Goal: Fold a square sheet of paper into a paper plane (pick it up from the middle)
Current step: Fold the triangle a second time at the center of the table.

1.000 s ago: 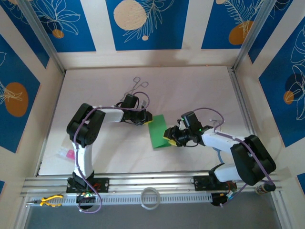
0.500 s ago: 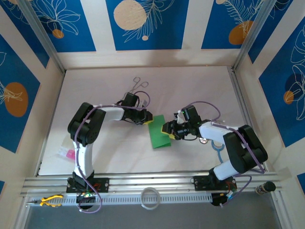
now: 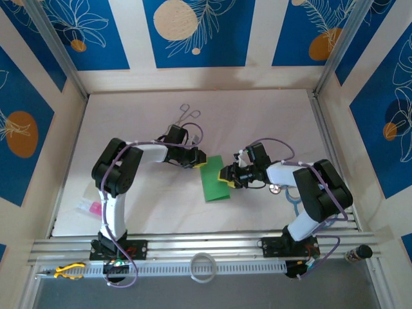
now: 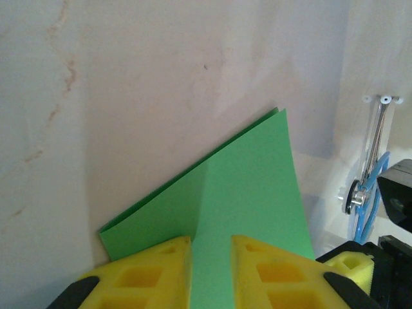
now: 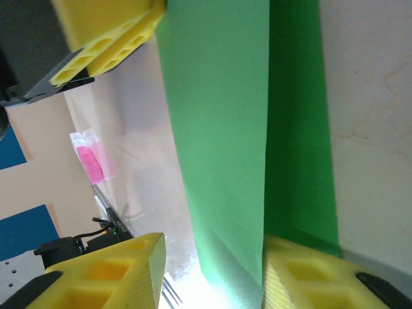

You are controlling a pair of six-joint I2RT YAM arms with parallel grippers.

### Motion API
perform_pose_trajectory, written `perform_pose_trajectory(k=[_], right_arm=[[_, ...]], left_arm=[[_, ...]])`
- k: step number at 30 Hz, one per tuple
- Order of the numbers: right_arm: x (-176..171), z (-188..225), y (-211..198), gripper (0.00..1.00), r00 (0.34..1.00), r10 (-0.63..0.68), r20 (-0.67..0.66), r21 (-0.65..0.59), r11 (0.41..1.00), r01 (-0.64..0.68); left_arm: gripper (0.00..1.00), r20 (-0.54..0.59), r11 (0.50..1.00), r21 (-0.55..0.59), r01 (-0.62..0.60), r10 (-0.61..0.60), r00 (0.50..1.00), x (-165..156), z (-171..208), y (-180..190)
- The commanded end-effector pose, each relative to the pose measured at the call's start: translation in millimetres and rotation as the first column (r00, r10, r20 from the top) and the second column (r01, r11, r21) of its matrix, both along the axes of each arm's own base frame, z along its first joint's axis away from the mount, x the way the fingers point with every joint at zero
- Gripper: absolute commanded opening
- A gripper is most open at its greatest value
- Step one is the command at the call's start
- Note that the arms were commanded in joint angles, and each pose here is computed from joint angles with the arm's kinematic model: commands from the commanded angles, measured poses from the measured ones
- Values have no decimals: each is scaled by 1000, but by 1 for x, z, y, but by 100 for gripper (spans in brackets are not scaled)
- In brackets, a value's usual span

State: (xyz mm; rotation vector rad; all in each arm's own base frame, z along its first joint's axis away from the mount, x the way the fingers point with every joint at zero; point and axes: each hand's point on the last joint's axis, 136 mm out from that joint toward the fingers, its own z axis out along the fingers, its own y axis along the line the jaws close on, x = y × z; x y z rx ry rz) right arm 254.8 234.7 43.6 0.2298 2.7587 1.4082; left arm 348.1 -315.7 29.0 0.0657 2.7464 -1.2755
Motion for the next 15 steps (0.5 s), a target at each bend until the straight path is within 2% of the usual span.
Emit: perform_pose_trajectory(k=[1,6,11,15], right_arm=[[9,7,4,34,1000,14,22,26,1000,-14],[10,-7,-3,21,1000,-9,-8,-38,999,9],[10,-10,2,15,1000,-11,-19,-22,1000,11],[11,-18,-1,13,999,-41,-29,-73,997,39]], left_arm=[[24,32,1000,4,29,-30,999,2,-4,-5],[28,94,999,-41,29,-25,995,9,26,-11],[32,157,997,-67,33,-22,987,10,54,-11],[35,211,997,-74,27,-11,978,8,74,-5]])
